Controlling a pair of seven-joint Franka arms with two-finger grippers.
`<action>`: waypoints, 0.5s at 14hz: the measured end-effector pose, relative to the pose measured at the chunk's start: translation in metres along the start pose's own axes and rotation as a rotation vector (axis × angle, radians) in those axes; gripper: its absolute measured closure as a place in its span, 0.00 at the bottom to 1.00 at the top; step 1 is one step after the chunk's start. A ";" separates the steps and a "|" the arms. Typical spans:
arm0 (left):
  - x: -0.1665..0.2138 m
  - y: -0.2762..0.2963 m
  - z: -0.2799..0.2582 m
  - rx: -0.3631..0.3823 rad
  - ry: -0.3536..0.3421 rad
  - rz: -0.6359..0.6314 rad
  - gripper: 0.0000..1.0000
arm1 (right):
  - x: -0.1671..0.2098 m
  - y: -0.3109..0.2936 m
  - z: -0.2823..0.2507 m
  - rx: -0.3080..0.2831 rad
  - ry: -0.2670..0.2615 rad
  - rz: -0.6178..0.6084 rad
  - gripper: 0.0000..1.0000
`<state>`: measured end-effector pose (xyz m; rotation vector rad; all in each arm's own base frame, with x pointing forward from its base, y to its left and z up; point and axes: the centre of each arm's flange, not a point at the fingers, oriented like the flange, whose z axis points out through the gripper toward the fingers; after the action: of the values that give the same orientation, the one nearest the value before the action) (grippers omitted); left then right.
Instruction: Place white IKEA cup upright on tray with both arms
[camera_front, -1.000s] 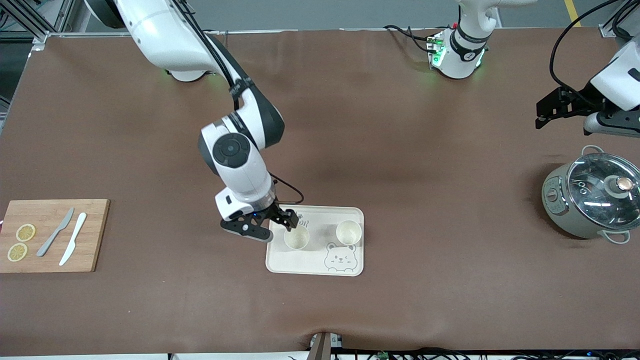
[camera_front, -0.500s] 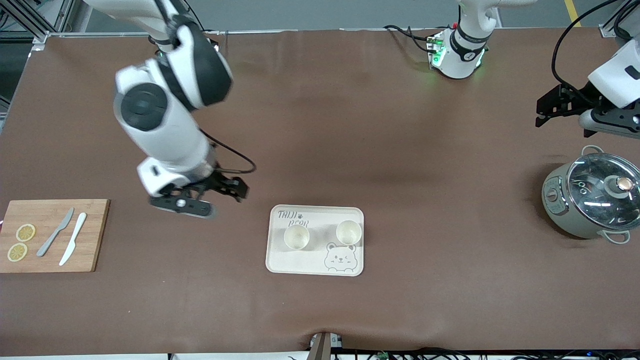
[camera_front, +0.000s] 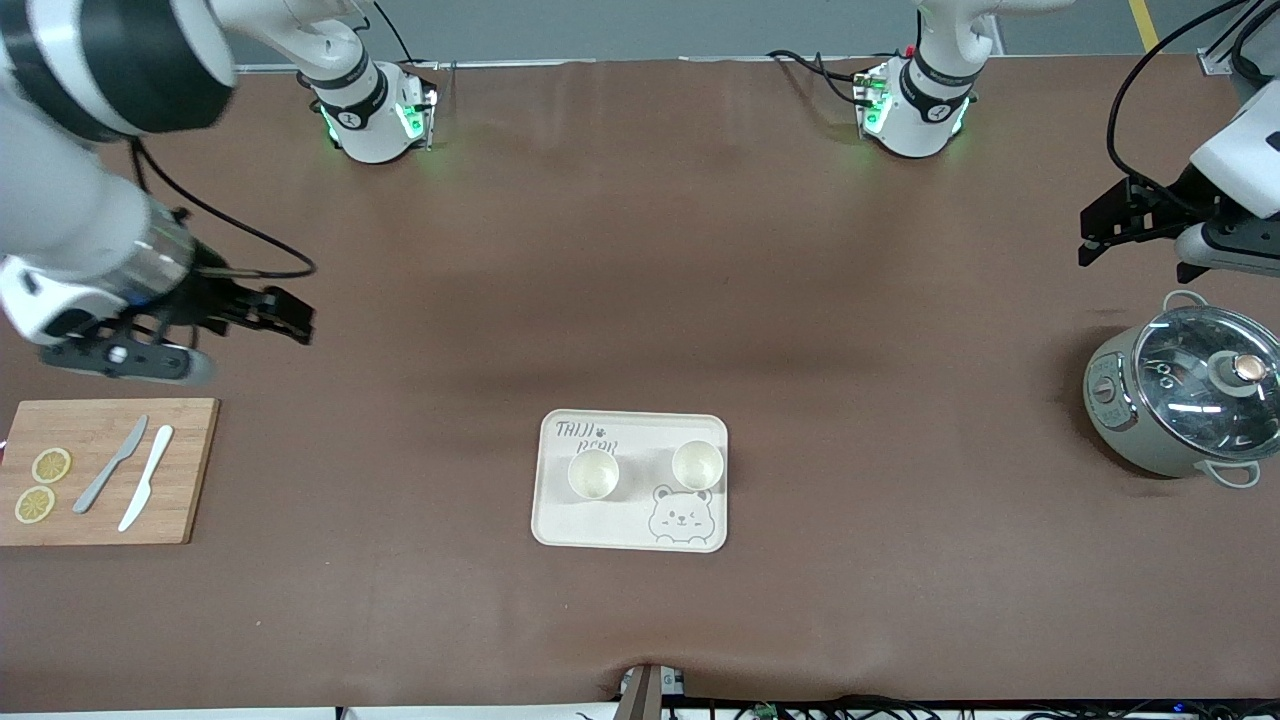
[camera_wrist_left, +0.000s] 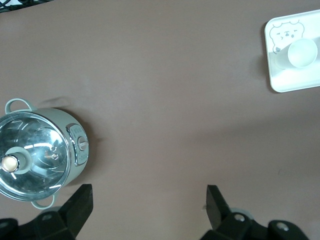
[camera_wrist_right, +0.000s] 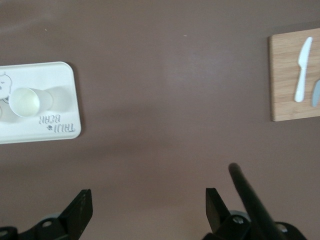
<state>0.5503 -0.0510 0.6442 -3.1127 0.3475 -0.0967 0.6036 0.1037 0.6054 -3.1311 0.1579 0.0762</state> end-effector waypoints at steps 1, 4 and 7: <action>0.000 0.000 0.000 0.000 0.000 -0.009 0.00 | -0.001 0.024 -0.008 0.000 -0.005 -0.010 0.00; 0.000 0.000 0.000 0.000 0.000 -0.045 0.00 | 0.000 0.081 -0.021 0.006 0.002 0.027 0.00; 0.000 0.000 0.000 0.000 0.000 -0.058 0.00 | 0.004 0.114 -0.019 0.007 -0.001 0.024 0.00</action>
<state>0.5504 -0.0507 0.6440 -3.1231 0.2579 -0.0968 0.5969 -0.0099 0.6236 -3.1229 0.1952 0.0778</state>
